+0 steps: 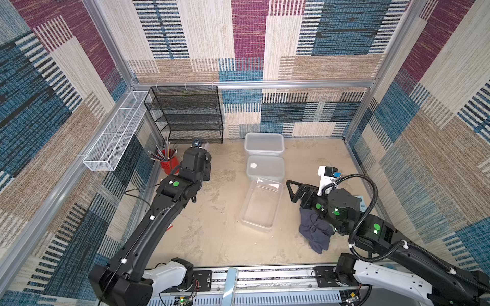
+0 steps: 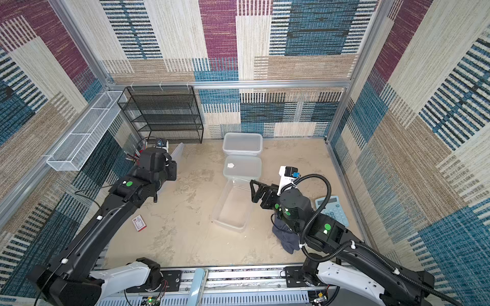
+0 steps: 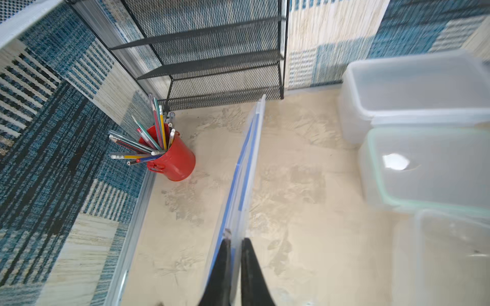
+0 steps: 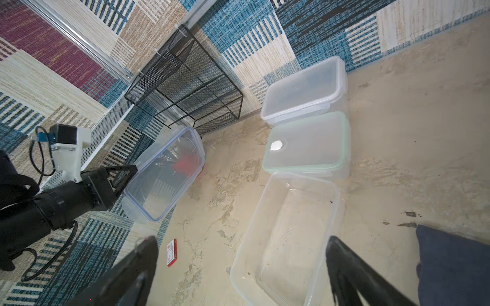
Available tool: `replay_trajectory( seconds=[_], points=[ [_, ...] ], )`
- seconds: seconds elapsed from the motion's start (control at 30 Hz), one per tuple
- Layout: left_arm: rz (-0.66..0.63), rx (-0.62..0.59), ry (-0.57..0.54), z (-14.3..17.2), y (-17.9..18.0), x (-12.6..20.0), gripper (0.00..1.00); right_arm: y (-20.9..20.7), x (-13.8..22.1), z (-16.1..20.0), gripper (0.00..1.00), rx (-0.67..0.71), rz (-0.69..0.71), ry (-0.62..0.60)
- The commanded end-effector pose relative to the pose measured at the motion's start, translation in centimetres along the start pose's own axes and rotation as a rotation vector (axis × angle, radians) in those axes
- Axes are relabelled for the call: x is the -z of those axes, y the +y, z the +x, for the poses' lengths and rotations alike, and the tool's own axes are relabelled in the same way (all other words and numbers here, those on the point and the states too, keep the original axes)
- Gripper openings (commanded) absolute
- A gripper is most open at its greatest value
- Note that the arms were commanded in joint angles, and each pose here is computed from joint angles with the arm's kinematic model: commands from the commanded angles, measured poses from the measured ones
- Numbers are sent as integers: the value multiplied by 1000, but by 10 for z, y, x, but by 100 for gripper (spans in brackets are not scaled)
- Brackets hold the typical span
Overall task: Wipe the insides of the lunch boxes
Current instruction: Place the lid at the center of the board.
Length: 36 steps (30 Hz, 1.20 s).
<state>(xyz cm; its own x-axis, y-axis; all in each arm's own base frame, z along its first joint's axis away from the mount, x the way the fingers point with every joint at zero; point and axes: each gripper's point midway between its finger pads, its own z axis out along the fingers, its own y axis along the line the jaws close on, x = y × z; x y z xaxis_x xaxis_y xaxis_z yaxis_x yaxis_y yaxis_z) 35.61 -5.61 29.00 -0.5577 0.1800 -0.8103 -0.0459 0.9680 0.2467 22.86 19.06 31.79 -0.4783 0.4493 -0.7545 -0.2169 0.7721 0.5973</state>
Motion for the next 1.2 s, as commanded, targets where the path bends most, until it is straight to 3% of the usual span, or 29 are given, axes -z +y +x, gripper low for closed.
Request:
replay_trajectory(
  seconds=[0.0,0.53,0.87,1.17],
  points=[
    [-34,-71,-36,-4,-5,-20,0,7,-3,-13,99,-4,-13,-52],
    [24,-136,76,93,-51,-86,0,3,-20,-4,99,11,-3,-40],
    [-41,-260,134,116,-65,-148,0,0,-30,-3,99,15,-8,-21],
    [-87,-238,264,124,-50,-196,0,-5,-31,-7,99,6,6,-26]
  ],
)
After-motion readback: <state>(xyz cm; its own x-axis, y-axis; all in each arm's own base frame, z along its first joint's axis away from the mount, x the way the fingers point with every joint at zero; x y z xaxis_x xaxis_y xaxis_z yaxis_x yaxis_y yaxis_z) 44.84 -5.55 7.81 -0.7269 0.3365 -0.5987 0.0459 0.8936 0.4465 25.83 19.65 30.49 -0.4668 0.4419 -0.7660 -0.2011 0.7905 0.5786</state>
